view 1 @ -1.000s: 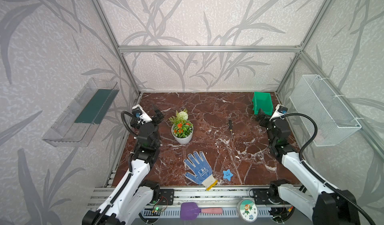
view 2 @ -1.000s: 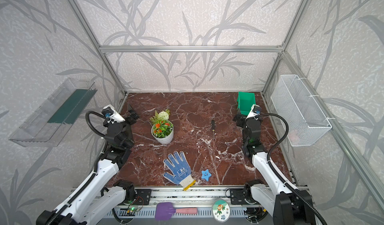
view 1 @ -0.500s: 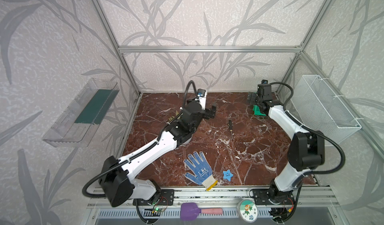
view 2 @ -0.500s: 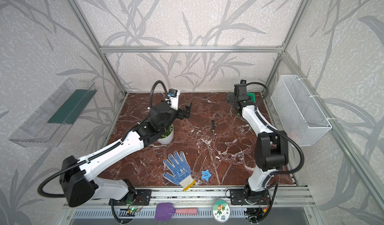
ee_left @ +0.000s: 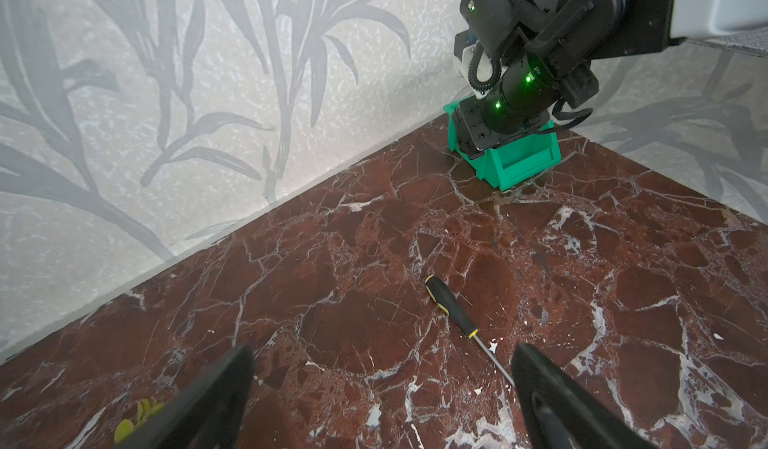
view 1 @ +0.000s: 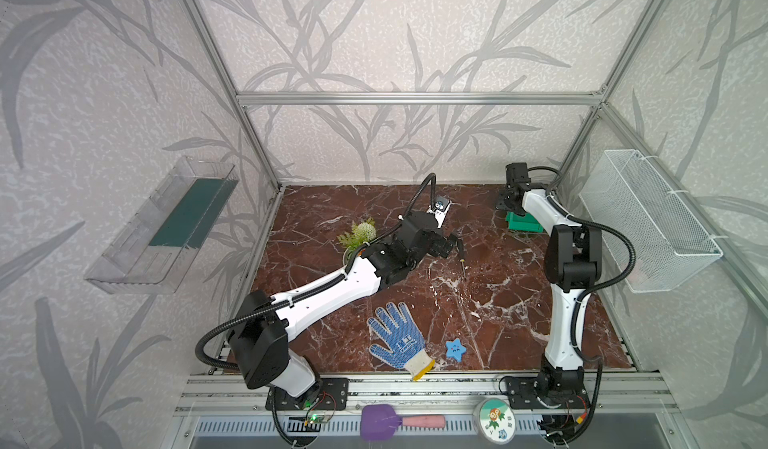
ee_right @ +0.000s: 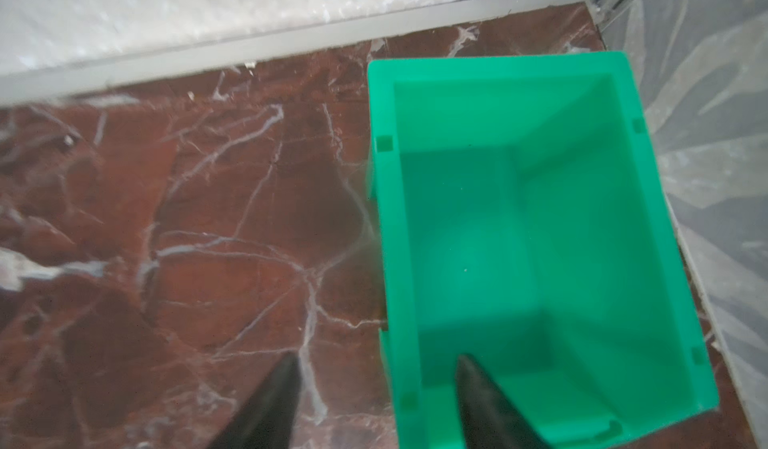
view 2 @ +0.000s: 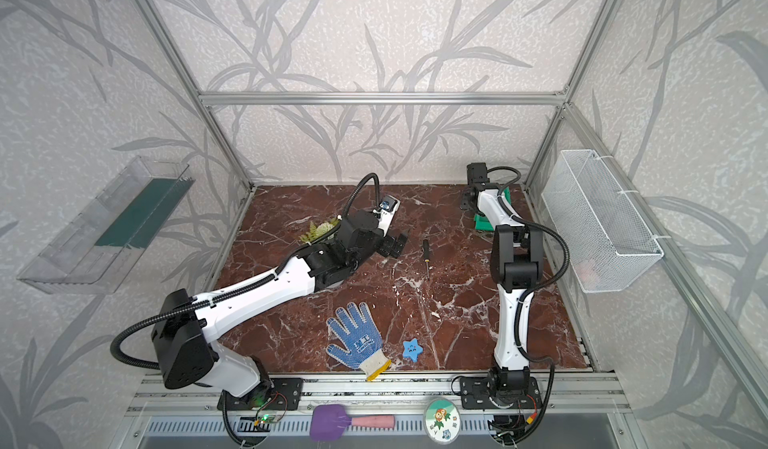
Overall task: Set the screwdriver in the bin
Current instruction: 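Reach the right gripper to the green bin while the left arm moves toward mid-table, then grasp the green bin with the right gripper and drag it toward the screwdriver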
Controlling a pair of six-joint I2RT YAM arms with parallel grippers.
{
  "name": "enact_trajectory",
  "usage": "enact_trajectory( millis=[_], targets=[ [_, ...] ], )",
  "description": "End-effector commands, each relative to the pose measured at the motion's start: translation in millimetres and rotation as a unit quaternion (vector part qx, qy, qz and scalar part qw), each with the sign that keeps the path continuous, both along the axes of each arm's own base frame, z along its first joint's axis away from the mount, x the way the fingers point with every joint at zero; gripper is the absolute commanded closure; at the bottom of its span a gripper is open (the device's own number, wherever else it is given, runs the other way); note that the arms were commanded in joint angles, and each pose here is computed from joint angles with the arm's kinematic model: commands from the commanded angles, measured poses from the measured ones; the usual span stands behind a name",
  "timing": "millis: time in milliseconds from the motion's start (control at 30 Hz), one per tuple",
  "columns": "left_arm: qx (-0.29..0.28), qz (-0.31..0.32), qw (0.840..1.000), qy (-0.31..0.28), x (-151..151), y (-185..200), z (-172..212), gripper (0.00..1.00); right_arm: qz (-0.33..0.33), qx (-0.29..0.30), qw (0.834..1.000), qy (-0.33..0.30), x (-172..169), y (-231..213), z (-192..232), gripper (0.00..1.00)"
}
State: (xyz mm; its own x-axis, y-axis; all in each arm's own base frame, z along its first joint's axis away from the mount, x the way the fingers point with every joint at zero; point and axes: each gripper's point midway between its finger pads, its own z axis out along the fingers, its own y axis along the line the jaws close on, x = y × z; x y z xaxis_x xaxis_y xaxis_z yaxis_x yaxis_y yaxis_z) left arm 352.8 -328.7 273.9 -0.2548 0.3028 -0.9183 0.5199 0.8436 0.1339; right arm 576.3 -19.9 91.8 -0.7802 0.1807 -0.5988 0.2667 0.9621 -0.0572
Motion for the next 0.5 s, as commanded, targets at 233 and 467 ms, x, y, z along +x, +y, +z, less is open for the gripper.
enact_trajectory(
  millis=[233, 467],
  targets=[
    [-0.018, 0.022, 0.997, 0.071, -15, 13, -38, 0.01, 0.014, 0.041, 0.998, 0.053, -14, 3, -6, 0.93],
    [-0.056, 0.038, 0.994, 0.083, -29, 31, -24, 0.01, 0.095, 0.026, 0.995, 0.000, -62, 68, 53, 1.00]
  ],
)
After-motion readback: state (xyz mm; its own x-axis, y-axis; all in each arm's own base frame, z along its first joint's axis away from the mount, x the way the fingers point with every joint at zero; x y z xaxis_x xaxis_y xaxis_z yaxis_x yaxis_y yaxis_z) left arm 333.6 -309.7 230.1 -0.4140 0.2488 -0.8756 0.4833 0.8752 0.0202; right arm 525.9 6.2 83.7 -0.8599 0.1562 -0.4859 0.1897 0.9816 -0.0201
